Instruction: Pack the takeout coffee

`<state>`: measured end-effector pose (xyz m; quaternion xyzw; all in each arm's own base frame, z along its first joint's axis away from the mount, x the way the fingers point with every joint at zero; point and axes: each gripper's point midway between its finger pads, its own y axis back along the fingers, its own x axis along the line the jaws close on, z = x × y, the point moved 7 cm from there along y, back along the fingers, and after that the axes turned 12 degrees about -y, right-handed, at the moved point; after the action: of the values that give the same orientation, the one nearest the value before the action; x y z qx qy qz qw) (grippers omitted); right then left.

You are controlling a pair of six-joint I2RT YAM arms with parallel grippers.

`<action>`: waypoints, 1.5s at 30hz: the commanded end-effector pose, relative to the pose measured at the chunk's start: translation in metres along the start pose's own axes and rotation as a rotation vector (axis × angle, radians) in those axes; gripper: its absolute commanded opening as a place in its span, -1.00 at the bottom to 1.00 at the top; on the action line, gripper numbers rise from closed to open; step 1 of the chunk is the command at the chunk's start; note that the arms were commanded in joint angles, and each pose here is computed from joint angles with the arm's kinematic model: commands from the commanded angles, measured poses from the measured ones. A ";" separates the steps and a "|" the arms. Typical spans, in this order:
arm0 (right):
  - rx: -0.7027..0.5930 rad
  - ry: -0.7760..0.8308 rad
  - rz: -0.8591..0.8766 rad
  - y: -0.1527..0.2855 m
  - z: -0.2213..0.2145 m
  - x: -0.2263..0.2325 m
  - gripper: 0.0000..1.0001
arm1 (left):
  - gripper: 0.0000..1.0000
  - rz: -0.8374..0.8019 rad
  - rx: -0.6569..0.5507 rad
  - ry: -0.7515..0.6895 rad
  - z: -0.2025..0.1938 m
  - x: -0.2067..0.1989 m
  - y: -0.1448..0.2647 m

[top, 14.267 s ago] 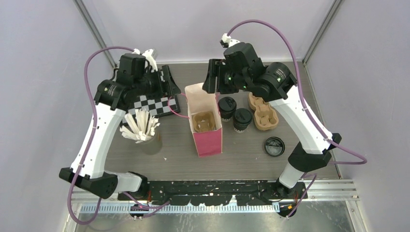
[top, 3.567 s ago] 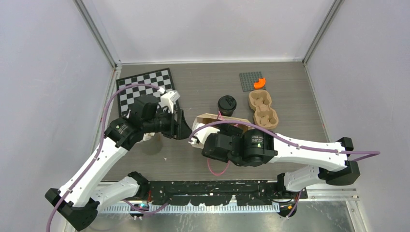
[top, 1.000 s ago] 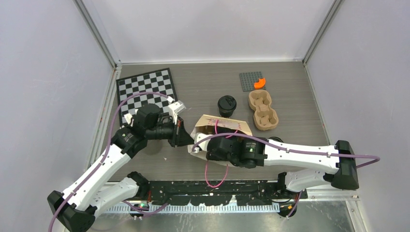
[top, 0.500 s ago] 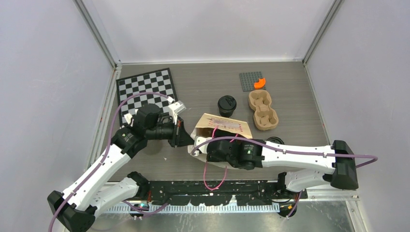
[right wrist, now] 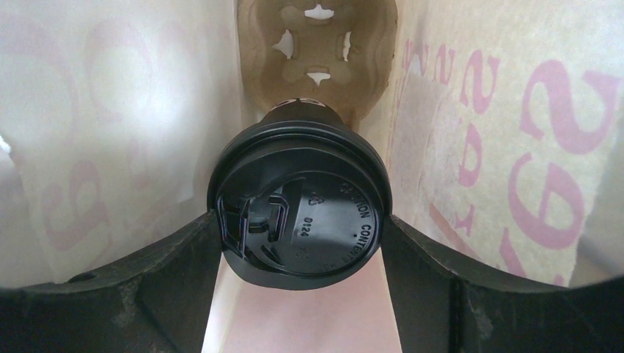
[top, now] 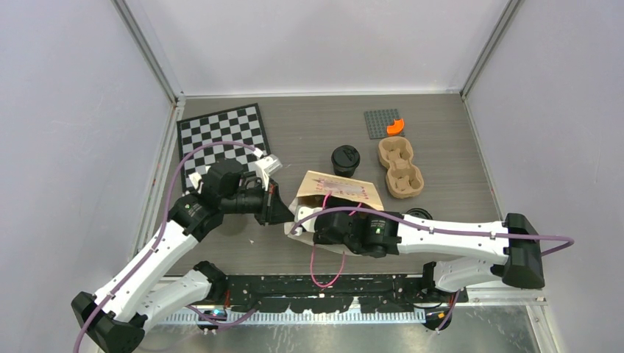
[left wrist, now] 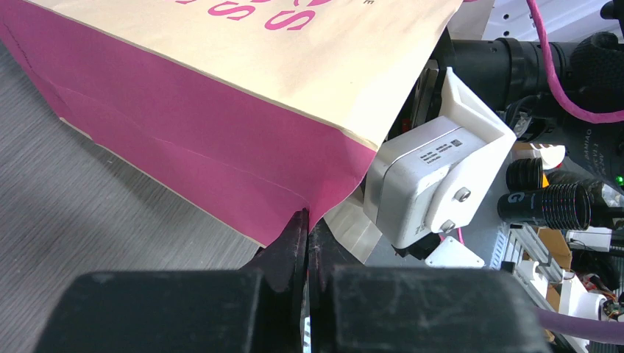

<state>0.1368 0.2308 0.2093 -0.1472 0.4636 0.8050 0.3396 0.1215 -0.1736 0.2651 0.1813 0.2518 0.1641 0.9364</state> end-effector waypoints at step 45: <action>-0.056 0.104 -0.158 0.028 -0.019 -0.037 0.54 | -0.96 -0.168 -0.034 -0.176 -0.008 -0.011 0.001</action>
<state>0.1388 0.1887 0.2061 -0.2276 0.4827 0.7717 0.3460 0.1077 -0.1710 0.2527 0.1721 0.2080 0.0969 0.9580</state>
